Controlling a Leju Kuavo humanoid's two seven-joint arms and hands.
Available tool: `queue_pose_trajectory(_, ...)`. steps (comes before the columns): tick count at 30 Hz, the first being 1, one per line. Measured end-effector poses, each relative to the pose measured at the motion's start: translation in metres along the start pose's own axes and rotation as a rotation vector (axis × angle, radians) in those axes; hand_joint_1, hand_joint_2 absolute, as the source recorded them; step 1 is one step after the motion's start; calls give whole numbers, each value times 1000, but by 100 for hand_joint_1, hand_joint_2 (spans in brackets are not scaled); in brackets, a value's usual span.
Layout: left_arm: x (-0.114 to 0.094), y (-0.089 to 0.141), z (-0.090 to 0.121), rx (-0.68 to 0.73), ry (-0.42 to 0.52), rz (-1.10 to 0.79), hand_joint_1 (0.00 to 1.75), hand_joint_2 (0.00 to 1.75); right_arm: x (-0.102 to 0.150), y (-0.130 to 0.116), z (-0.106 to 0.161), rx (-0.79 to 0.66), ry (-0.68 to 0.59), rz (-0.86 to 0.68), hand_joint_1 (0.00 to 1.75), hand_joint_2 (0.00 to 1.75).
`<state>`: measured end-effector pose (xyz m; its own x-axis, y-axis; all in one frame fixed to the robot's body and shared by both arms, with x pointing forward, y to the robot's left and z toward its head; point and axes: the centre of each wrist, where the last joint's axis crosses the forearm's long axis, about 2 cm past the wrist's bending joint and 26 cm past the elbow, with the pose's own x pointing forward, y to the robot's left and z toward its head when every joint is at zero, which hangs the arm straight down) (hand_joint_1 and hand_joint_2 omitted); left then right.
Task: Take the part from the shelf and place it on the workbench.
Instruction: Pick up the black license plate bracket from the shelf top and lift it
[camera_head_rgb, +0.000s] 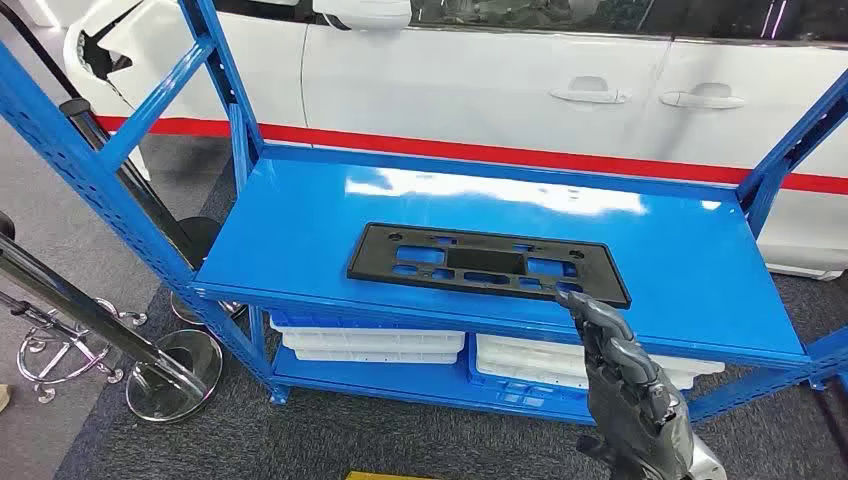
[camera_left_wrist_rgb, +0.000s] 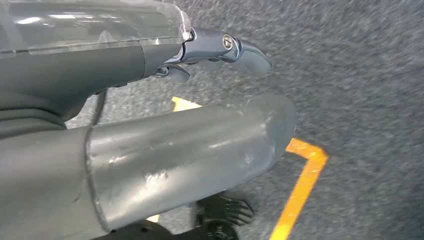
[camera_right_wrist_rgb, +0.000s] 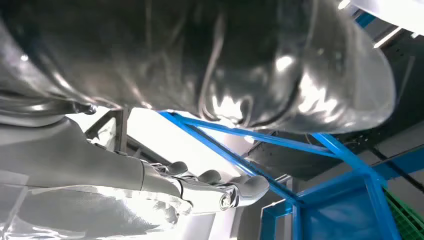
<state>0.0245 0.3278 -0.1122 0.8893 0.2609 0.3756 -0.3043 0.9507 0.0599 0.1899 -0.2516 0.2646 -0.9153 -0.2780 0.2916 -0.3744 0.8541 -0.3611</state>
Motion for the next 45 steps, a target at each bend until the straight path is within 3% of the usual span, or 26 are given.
queue_pose_trajectory(19,2,6,-1,7,-23,-30,0,0,-14,-1,27,-24,137,-56,0,0)
queue_pose_trajectory(23,4,6,-1,-4,-37,-38,0,0,-32,7,38,16,317,-84,0,175)
queue_pose_trajectory(28,7,6,-2,-15,-43,-51,0,0,-72,38,57,122,592,-28,0,175)
queue_pose_trajectory(33,8,5,-2,-29,-11,-83,0,0,-106,67,57,236,724,233,0,175)
queue_pose_trajectory(38,11,5,-3,-8,71,-114,0,0,-132,91,36,304,723,501,0,175)
queue_pose_trajectory(45,10,6,-3,6,143,-135,0,0,-145,118,19,351,645,790,0,175)
